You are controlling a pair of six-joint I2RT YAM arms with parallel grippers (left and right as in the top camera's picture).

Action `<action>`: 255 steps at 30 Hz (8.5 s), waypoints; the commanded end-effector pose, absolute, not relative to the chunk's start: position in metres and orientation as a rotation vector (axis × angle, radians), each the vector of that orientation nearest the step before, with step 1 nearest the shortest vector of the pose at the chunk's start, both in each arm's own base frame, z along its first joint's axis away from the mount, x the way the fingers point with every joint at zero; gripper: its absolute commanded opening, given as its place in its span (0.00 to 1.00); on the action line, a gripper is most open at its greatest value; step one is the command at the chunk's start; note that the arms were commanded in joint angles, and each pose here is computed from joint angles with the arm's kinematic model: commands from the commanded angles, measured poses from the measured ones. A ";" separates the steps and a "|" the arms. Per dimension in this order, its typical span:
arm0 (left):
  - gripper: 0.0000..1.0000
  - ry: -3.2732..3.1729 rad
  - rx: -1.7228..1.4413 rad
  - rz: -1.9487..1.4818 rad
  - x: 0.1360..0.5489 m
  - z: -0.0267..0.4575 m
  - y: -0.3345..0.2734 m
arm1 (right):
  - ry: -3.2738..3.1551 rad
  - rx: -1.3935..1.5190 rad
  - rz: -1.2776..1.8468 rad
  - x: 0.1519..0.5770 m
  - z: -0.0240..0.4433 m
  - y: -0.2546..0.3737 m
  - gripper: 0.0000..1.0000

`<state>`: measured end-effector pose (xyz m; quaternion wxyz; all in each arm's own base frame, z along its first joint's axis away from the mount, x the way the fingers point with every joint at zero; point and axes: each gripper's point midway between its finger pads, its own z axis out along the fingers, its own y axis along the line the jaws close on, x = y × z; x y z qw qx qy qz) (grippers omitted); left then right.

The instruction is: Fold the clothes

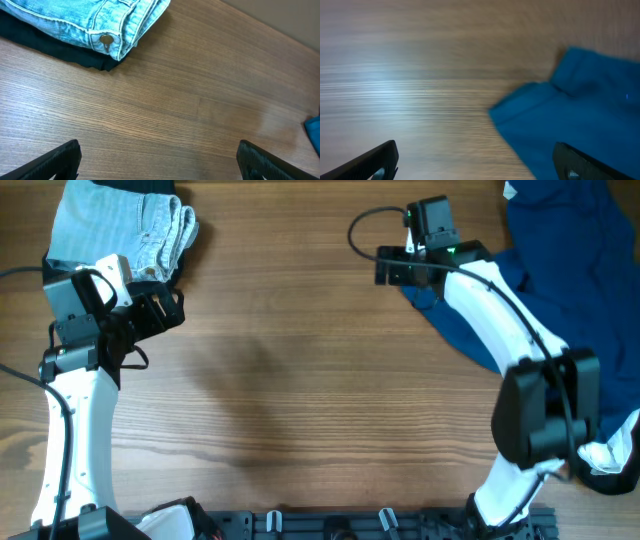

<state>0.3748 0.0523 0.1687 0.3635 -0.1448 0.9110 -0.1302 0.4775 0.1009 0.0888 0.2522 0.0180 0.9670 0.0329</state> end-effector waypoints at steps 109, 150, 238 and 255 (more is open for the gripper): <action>1.00 2.029 -0.242 -0.425 0.433 0.238 0.041 | 1.887 -0.541 0.601 0.200 0.536 0.216 0.04; 1.00 2.417 0.606 -0.481 0.372 0.120 -0.170 | 2.521 0.242 0.078 0.468 0.317 -0.039 0.06; 0.13 2.372 -0.123 0.127 0.465 0.194 0.046 | 2.329 0.031 0.201 0.466 0.359 -0.095 0.04; 0.97 2.572 0.575 -0.318 0.385 0.165 -0.137 | 2.383 0.041 0.229 0.463 0.343 -0.091 0.04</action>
